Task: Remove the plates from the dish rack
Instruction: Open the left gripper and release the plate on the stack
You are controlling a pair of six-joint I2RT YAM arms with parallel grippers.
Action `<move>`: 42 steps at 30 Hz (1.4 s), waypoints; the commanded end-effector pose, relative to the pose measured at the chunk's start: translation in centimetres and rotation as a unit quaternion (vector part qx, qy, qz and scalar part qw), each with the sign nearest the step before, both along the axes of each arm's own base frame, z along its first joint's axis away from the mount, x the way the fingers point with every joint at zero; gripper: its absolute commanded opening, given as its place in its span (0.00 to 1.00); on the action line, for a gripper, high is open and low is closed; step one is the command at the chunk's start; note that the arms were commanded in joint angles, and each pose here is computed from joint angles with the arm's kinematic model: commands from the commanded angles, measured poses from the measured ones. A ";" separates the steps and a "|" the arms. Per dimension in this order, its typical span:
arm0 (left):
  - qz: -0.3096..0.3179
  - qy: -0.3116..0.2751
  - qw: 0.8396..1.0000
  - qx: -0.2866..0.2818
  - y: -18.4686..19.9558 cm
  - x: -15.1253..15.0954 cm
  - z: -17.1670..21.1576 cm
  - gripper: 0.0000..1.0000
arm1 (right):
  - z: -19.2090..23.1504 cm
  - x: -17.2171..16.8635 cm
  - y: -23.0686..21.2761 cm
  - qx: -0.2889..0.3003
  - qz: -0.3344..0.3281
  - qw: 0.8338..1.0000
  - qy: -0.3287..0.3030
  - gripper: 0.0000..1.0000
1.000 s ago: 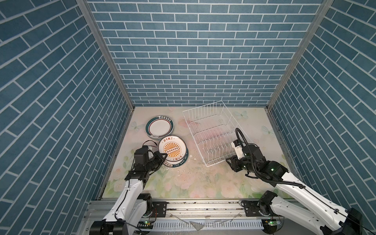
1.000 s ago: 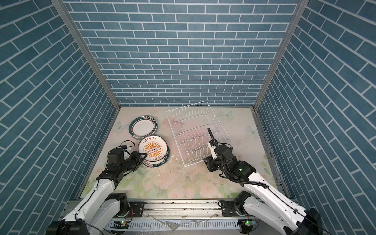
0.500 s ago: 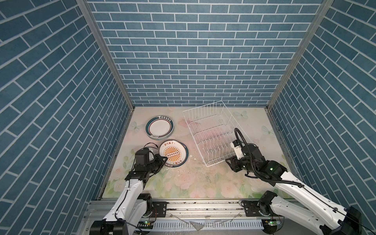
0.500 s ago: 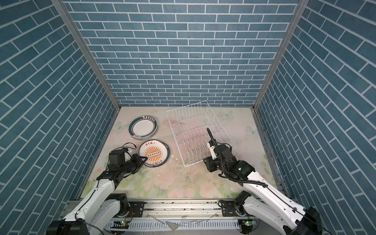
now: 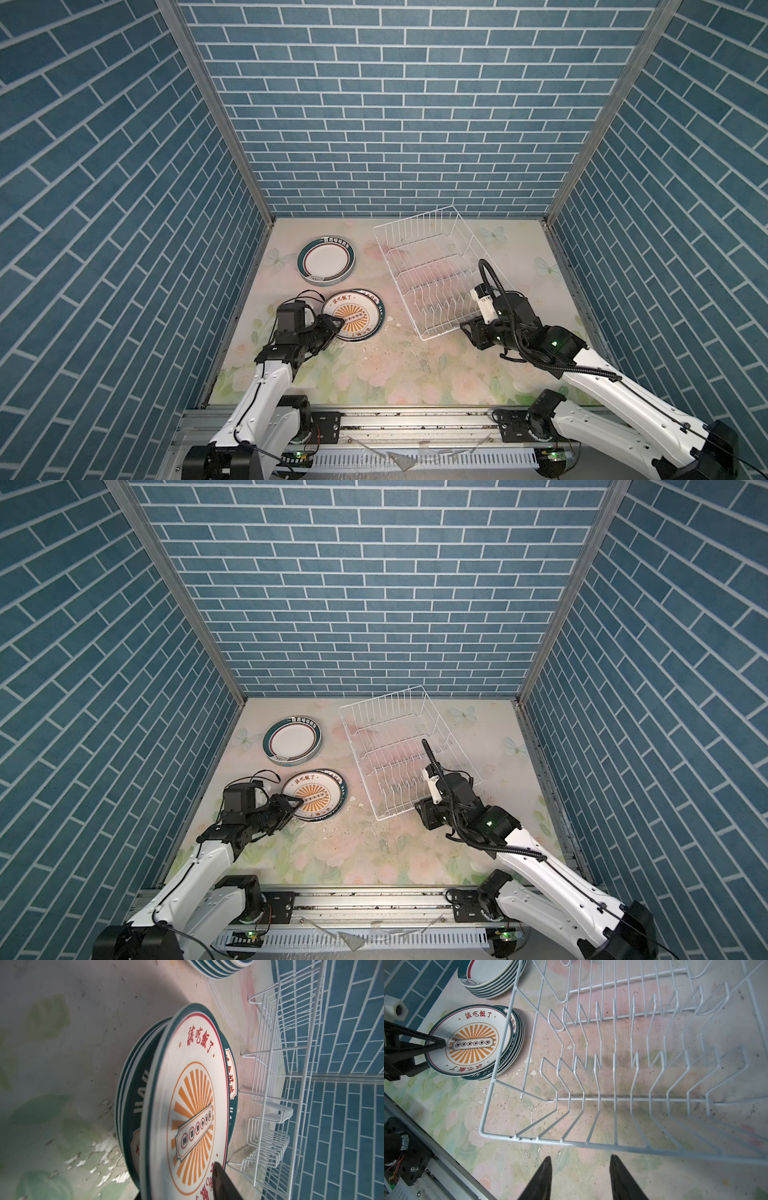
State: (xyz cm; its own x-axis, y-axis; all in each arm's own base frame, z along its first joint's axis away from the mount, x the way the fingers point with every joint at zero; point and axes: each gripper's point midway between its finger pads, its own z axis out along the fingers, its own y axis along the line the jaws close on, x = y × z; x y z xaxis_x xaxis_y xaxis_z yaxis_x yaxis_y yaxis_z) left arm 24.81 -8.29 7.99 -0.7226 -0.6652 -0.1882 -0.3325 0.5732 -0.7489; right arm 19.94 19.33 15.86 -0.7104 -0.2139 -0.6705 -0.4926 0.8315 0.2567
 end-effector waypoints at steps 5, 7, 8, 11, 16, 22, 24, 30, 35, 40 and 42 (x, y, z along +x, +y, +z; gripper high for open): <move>-0.014 0.013 0.998 0.053 1.0 -0.4 0.6 0.51 | 2.0 0.6 0.8 0.006 0.019 0.999 -0.027 0.46; -0.019 0.024 0.997 0.067 1.2 -0.7 0.4 0.53 | 2.0 0.6 0.8 0.005 0.020 0.999 -0.027 0.46; -0.020 0.030 0.997 0.073 1.4 -0.8 0.2 0.55 | 2.0 0.6 0.8 0.004 0.021 0.999 -0.027 0.46; -0.025 0.040 0.995 0.093 1.8 -1.0 0.0 0.59 | 1.9 0.6 0.7 0.003 0.022 0.999 -0.028 0.46; -0.029 0.048 0.992 0.111 2.1 -1.0 -0.2 0.59 | 1.8 0.6 0.7 0.000 0.025 0.999 -0.030 0.46; -0.043 0.052 0.992 0.111 1.7 -0.4 -0.5 0.59 | 1.7 0.6 0.7 -0.002 0.025 0.999 -0.032 0.46; -0.048 0.051 0.991 0.114 1.4 -0.2 -0.5 0.59 | 1.6 0.6 0.6 -0.002 0.024 0.999 -0.032 0.46; -0.057 0.055 0.989 0.127 1.0 0.3 -0.5 0.59 | 1.5 0.4 0.4 -0.004 0.023 0.999 -0.033 0.46; -0.063 0.065 0.982 0.164 1.3 0.1 -0.3 0.60 | 1.3 0.4 0.3 -0.005 0.024 0.999 -0.031 0.46; -0.074 0.073 0.979 0.175 1.1 0.3 -0.5 0.62 | 1.2 0.3 0.3 -0.005 0.026 0.999 -0.031 0.46; -0.078 0.075 0.978 0.176 1.0 0.4 -0.7 0.62 | 1.2 0.2 0.2 -0.006 0.026 0.999 -0.032 0.46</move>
